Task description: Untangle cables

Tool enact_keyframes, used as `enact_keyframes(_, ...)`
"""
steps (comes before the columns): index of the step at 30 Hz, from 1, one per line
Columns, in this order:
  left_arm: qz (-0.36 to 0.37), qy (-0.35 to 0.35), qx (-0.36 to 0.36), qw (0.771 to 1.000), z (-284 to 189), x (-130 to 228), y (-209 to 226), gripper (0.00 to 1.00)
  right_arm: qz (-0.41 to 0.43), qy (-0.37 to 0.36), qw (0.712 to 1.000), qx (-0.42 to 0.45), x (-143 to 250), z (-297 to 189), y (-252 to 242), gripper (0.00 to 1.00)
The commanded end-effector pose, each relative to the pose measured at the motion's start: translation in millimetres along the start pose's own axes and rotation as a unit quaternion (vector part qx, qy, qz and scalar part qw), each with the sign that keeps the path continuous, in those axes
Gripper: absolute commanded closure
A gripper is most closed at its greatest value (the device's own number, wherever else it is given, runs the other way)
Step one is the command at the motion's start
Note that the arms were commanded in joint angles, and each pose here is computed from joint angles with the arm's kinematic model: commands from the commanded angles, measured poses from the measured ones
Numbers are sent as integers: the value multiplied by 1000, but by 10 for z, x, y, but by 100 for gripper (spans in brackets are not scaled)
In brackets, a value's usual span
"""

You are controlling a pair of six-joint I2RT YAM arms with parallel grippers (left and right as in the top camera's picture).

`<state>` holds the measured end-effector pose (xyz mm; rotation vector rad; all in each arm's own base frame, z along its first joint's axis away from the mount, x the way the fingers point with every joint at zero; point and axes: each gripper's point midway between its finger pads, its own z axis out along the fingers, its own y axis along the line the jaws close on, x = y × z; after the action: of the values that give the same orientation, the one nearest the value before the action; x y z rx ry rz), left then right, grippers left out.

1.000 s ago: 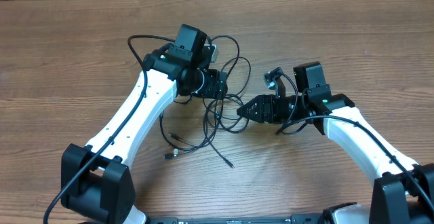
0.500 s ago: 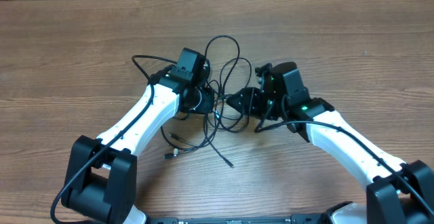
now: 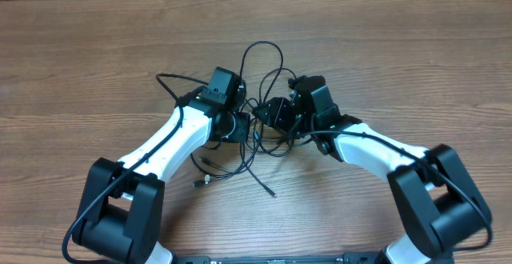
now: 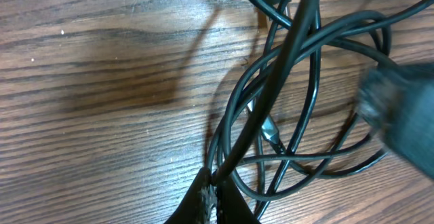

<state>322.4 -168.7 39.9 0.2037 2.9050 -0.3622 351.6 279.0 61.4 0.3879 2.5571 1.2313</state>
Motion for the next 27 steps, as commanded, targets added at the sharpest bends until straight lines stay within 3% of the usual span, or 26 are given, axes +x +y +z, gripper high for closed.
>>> enact_keyframes(1,-4,9,-11,1000,65,70,64,96,28,-12,1000,1,-52,95,-39,55)
enact_keyframes(3,-4,8,-11,1000,67,71,64,96,23,-18,1000,-10,-84,122,-3,55)
enact_keyframes(6,-3,9,-9,1000,68,73,55,96,72,-44,996,3,-128,148,-27,65)
enact_keyframes(10,-3,9,-9,1000,68,73,55,96,79,-72,994,22,-78,211,-22,69)
enact_keyframes(27,-5,17,-11,1000,68,114,66,96,77,-123,987,64,-93,419,-277,64)
